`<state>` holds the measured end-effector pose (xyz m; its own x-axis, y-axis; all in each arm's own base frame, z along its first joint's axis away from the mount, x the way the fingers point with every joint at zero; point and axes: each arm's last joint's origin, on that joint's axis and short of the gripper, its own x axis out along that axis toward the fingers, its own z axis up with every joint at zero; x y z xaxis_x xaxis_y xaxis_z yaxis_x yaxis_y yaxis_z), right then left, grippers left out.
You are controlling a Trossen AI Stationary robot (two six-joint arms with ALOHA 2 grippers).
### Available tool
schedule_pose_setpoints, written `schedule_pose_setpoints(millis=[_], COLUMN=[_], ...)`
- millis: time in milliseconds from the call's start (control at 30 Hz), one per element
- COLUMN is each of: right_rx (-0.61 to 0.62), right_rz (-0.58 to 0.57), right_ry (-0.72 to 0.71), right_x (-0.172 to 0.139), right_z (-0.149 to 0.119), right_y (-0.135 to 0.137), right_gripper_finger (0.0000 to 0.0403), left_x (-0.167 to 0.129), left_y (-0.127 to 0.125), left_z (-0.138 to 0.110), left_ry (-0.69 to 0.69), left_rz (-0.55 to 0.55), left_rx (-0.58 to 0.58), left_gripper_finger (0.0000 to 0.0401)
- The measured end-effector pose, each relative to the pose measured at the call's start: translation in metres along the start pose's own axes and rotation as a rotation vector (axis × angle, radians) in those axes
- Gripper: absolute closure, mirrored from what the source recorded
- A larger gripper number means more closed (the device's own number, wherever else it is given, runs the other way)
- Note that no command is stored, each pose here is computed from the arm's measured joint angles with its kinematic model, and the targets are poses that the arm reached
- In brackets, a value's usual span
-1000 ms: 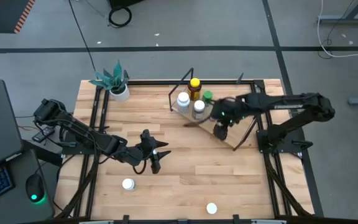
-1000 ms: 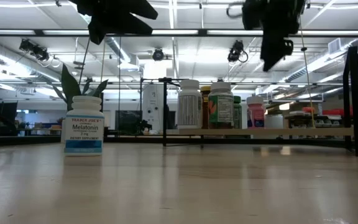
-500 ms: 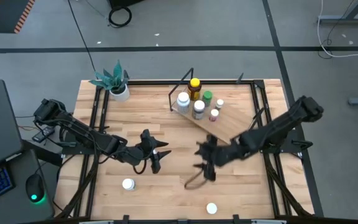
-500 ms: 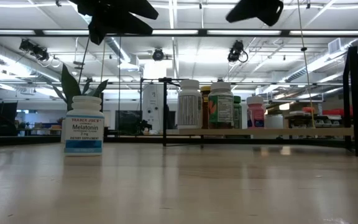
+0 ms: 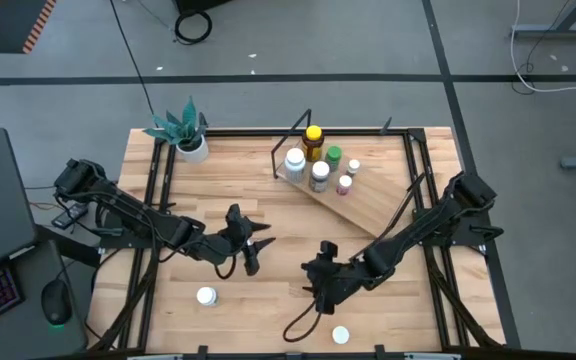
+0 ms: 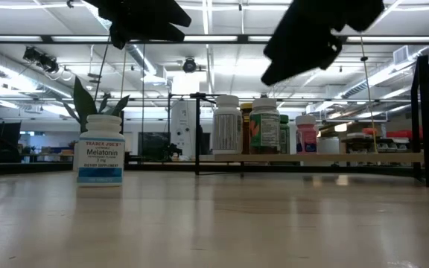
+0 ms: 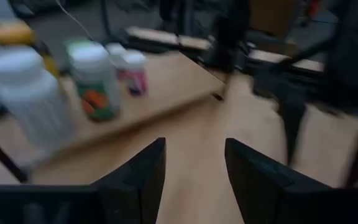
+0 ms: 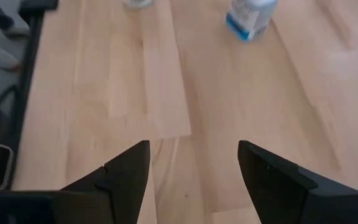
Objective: Pick and place medicine bottles onto shelf by color
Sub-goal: Put the white and blue pill bottle on the shelf
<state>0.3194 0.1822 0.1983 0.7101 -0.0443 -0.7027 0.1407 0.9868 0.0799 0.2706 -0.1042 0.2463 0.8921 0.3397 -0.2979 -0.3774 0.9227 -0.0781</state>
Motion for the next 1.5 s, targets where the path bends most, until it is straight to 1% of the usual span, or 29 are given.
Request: schedule_pose_setpoints(millis=[67, 133, 167, 267, 300, 367, 467, 500, 567, 600, 667, 700, 733, 800, 833, 900, 1000, 1067, 1133, 1200, 1267, 1367, 1500], right_rx=[-0.003, -0.021, -0.037, -0.061, -0.083, -0.127, -0.203, -0.212, -0.221, -0.232, -0.265, -0.268, -0.266, -0.277, -0.277, -0.243, -0.175, -0.169, -0.127, -0.104, -0.112, -0.107, -0.116], right_rz=[0.000, 0.004, 0.004, 0.020, 0.020, 0.018, 0.027, 0.022, 0.014, 0.022, 0.040, 0.049, 0.051, 0.059, 0.062, 0.070, 0.070, 0.062, 0.049, 0.065, 0.083, 0.108, 0.116], right_ry=[0.002, -0.001, -0.006, -0.004, -0.004, -0.013, 0.000, 0.005, 0.010, 0.013, 0.015, 0.002, -0.011, -0.038, -0.052, -0.054, -0.052, -0.069, -0.103, -0.111, -0.122, -0.141, -0.137], right_x=[0.006, 0.009, 0.010, 0.009, 0.009, 0.009, 0.009, 0.009, 0.011, 0.011, 0.009, 0.007, 0.004, -0.002, -0.006, -0.015, -0.023, -0.026, -0.027, -0.027, -0.027, -0.030, -0.031], right_z=[-0.003, -0.003, -0.002, 0.001, 0.001, 0.002, 0.001, 0.001, 0.002, 0.003, 0.007, 0.011, 0.014, 0.022, 0.026, 0.031, 0.031, 0.028, 0.023, 0.017, 0.015, 0.016, 0.013], right_y=[0.002, 0.002, 0.002, -0.001, -0.002, -0.001, -0.001, -0.003, -0.006, -0.007, -0.010, -0.012, -0.014, -0.019, -0.021, -0.026, -0.027, -0.023, -0.018, -0.012, -0.007, -0.002, 0.001], right_gripper_finger=[0.0152, 0.0152, 0.0152, 0.0152, 0.0152, 0.0152, 0.0152, 0.0152, 0.0152, 0.0152, 0.0152, 0.0152, 0.0152, 0.0151, 0.0151, 0.0151, 0.0151, 0.0151, 0.0151, 0.0151, 0.0151, 0.0151, 0.0151], left_x=[0.003, 0.008, 0.010, 0.015, 0.015, 0.015, 0.009, 0.008, 0.005, 0.003, 0.001, -0.001, -0.002, -0.002, -0.002, -0.003, 0.004, 0.009, 0.016, 0.023, 0.027, 0.030, 0.028], left_y=[0.004, 0.009, 0.012, 0.015, 0.015, 0.015, 0.019, 0.021, 0.023, 0.024, 0.024, 0.025, 0.027, 0.027, 0.028, 0.028, 0.029, 0.030, 0.030, 0.028, 0.027, 0.025, 0.020], left_z=[0.004, 0.008, 0.009, 0.009, 0.008, 0.014, 0.030, 0.037, 0.048, 0.055, 0.068, 0.071, 0.071, 0.072, 0.071, 0.069, 0.064, 0.056, 0.042, 0.027, 0.017, 0.010, 0.010], left_ry=[-0.033, -0.055, -0.053, 0.005, 0.037, 0.136, 0.363, 0.432, 0.548, 0.586, 0.644, 0.686, 0.723, 0.736, 0.744, 0.754, 0.785, 0.837, 0.920, 1.010, 1.094, 1.156, 1.157], left_rz=[0.048, 0.079, 0.069, -0.036, -0.069, -0.089, -0.022, 0.010, 0.041, 0.034, -0.025, -0.051, -0.058, -0.030, -0.016, -0.001, 0.029, 0.070, 0.134, 0.187, 0.209, 0.199, 0.186], left_rx=[0.032, 0.021, -0.005, -0.026, -0.017, 0.009, 0.088, 0.107, 0.128, 0.118, 0.081, 0.061, 0.026, -0.066, -0.086, -0.082, -0.076, -0.050, 0.004, 0.054, 0.077, 0.061, 0.009], left_gripper_finger=[0.0229, 0.0229, 0.0229, 0.0229, 0.0229, 0.0229, 0.0229, 0.0229, 0.0229, 0.0229, 0.0229, 0.0229, 0.0229, 0.0227, 0.0224, 0.0209, 0.0171, 0.0142, 0.0113, 0.0088, 0.0067, 0.0047, 0.0043])
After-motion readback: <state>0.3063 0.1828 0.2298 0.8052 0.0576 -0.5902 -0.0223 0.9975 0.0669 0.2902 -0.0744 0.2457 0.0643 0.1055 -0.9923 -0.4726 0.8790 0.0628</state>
